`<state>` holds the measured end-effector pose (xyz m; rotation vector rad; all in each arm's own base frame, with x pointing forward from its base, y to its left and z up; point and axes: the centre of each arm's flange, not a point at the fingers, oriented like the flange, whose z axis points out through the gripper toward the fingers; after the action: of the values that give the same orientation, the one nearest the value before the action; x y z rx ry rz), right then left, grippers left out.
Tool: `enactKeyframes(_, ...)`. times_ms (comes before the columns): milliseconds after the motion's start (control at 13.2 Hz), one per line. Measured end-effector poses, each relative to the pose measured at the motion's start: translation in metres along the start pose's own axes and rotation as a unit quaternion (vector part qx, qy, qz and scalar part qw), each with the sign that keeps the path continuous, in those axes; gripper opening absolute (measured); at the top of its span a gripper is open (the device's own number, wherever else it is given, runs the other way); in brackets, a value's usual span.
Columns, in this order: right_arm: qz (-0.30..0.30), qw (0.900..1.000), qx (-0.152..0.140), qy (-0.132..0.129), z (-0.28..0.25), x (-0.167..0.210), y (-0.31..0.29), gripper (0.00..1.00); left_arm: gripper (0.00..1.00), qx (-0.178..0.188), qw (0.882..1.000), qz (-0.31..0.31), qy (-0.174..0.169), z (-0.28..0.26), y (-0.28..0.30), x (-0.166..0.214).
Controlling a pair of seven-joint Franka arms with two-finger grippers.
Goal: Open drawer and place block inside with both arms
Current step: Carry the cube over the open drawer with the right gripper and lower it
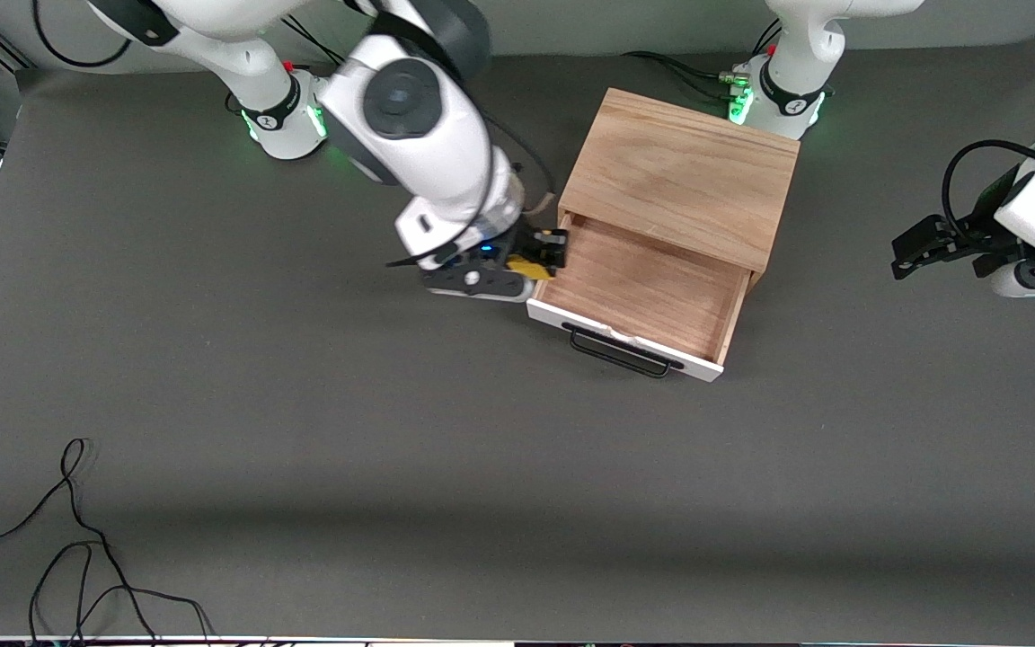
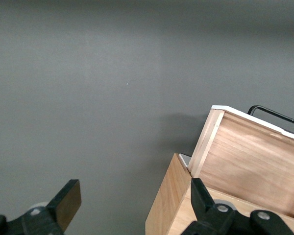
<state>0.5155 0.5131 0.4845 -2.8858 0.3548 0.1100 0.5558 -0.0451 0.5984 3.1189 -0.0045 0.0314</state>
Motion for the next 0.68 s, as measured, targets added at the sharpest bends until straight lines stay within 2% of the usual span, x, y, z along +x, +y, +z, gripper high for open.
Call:
enactKeyframes(380,0.001,0.999,-0.038,0.009,0.089,-0.038,-0.035,0.55,1.00,0.000,1.000,0.008,0.001,-0.001,0.000,0.002)
enactKeyframes(532,0.003,0.999,-0.044,0.007,0.112,-0.043,-0.040,0.55,1.00,0.000,1.000,0.009,0.001,-0.001,0.000,0.002)
enactKeyframes(684,0.011,0.998,-0.051,0.020,0.134,-0.046,-0.043,0.55,1.00,0.000,1.000,0.010,-0.001,0.001,0.000,0.003)
